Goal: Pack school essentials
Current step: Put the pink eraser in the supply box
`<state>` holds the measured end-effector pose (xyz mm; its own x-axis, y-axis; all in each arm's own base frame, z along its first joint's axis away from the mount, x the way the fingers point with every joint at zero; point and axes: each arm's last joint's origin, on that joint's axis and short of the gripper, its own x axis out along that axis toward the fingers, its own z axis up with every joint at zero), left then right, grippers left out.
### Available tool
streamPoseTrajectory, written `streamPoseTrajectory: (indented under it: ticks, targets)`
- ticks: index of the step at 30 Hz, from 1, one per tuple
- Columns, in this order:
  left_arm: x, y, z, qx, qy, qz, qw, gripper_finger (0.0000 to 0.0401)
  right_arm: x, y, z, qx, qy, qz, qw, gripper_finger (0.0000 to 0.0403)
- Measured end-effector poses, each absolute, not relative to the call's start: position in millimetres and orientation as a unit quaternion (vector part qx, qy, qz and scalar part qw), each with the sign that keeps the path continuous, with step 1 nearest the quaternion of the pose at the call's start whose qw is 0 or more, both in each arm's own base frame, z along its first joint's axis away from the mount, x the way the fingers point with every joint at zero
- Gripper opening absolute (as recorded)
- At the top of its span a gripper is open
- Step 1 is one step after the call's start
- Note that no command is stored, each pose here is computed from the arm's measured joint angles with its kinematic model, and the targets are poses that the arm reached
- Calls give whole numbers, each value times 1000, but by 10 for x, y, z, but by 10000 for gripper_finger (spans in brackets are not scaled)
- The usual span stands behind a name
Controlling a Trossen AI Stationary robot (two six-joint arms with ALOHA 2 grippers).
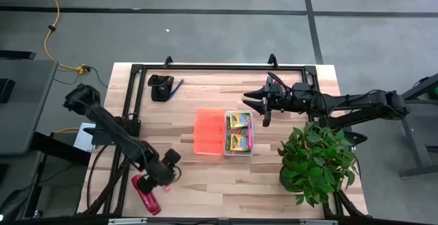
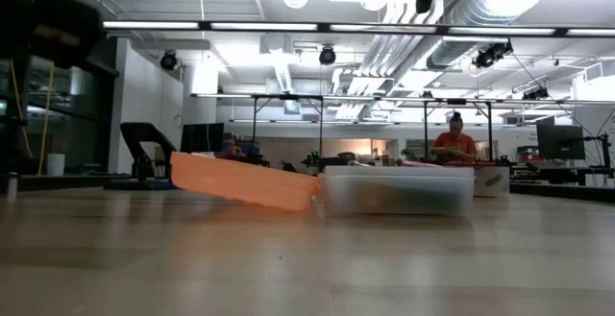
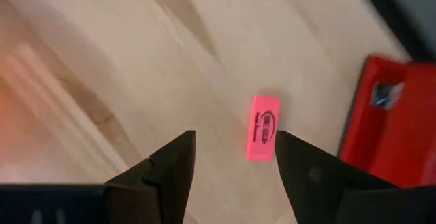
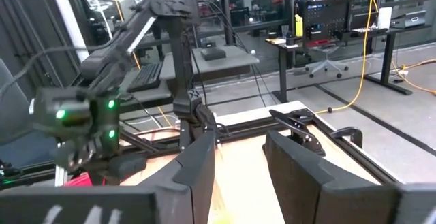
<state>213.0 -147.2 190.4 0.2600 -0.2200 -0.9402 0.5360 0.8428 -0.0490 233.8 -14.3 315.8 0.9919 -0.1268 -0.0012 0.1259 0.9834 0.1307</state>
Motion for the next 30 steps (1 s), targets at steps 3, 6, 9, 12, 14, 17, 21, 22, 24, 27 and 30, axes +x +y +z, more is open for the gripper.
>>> streamPoseTrajectory:
  ticks: [3, 6, 9, 12, 14, 17, 21, 22, 24, 27, 30]
  targets:
    - [2144, -1583, 1738, 158, 575, -247, 764, 193, 2338, -143, 3151, 66, 0, -64, 996, 124]
    - [2138, -1648, 1594, 161, 598, -242, 747, 192, 2338, -143, 3146, 66, 2, -64, 996, 124]
    - [2142, -1680, 1503, 165, 611, -239, 737, 191, 2338, -143, 3146, 66, 2, -64, 996, 124]
    - [2162, -1701, 1442, 165, 614, -238, 735, 191, 2338, -143, 3145, 66, 3, -64, 996, 124]
    - [2168, -1706, 1406, 167, 618, -236, 731, 191, 2337, -143, 3144, 66, 3, -64, 996, 124]
    - [2171, -1708, 1363, 167, 625, -232, 726, 191, 2337, -143, 3141, 66, 5, -64, 996, 124]
    - [2169, -1716, 1351, 155, 628, -221, 730, 191, 2337, -143, 3138, 66, 7, -64, 996, 124]
    - [2166, -1717, 1347, 153, 628, -217, 732, 191, 2337, -143, 3138, 66, 7, -64, 996, 124]
    - [2161, -1728, 1345, 153, 626, -213, 734, 190, 2337, -143, 3136, 66, 8, -64, 996, 124]
    - [2134, -1755, 1344, 163, 624, -212, 734, 190, 2337, -143, 3134, 66, 9, -64, 996, 124]
    - [2112, -1771, 1343, 192, 615, -197, 739, 190, 2337, -143, 3133, 65, 9, -64, 996, 124]
